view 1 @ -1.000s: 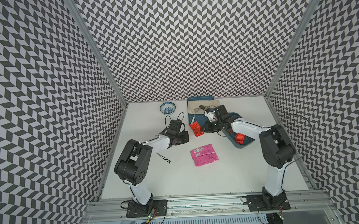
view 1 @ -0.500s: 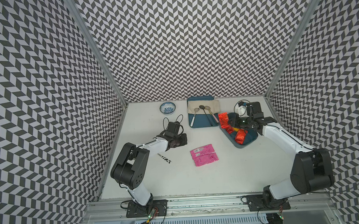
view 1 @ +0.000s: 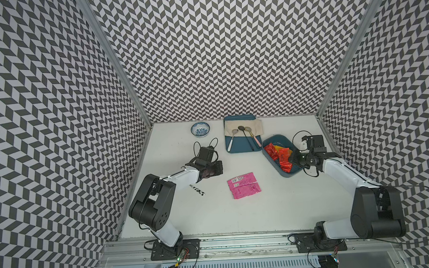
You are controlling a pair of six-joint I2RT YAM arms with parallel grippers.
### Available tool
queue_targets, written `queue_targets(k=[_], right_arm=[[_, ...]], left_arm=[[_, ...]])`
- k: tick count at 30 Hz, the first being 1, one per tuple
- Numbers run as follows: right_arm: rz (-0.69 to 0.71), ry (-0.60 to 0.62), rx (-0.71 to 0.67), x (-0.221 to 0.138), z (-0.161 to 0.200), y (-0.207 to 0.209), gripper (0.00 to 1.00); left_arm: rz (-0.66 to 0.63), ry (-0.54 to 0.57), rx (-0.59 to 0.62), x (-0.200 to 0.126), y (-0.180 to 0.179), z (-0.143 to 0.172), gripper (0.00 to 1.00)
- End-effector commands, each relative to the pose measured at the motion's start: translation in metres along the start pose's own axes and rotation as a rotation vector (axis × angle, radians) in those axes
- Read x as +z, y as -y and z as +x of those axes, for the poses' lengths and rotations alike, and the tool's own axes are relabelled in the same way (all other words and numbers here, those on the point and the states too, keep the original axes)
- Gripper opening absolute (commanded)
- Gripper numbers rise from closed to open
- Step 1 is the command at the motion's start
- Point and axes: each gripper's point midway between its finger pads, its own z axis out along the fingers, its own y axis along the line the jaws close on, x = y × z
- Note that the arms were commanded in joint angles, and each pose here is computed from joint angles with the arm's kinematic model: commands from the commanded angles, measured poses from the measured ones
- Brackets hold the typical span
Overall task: Put the tea bags into the storage box
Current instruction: Place the tea bag in the storage box, then pick up the tea bag from the center of the board.
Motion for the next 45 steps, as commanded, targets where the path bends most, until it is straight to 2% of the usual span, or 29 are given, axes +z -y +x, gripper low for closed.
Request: queue_targets(k=[1,2,5,7,11,13,18,23,30,38,45], right_arm=[[0.035,0.058,0.002,0.003,-0.009,0.008,0.0],[0.047,0.058,-0.002,0.004,-0.009,0.011,0.0],[0.062,0.055,-0.019,0.004,-0.013,0.012,0.19],[0.063,0.065,-0.03,0.0,-0.018,0.009,0.26],[0.023,0.114,-0.066,-0.019,-0.03,-0.011,0.34],[-0.024,0.125,-0.119,-0.029,-0.029,-0.033,0.41],[-0.138,0.023,-0.268,-0.025,0.016,-0.096,0.45],[-0.312,-0.09,-0.276,-0.005,0.069,-0.13,0.48],[-0.381,-0.181,-0.271,0.026,0.099,-0.14,0.53],[-0.365,-0.261,-0.285,0.057,0.123,-0.138,0.53],[-0.341,-0.278,-0.267,0.069,0.129,-0.13,0.53]], left_arm=[[-0.002,0.015,0.01,-0.008,0.0,0.0,0.0],[-0.002,0.017,0.008,-0.009,-0.001,-0.001,0.0],[0.0,0.012,0.008,-0.009,-0.001,0.001,0.0],[0.008,0.009,0.006,-0.008,0.001,0.001,0.0],[0.027,-0.002,0.005,-0.007,0.006,0.0,0.0],[0.033,-0.004,0.002,-0.008,0.008,0.0,0.0],[0.049,-0.01,0.0,-0.015,0.014,0.004,0.0],[0.042,-0.028,-0.013,-0.026,0.015,0.024,0.0],[0.098,-0.06,-0.012,-0.041,0.028,0.047,0.0],[0.135,-0.144,0.018,-0.028,0.041,0.081,0.0],[0.122,-0.141,0.03,-0.019,0.037,0.082,0.0]])
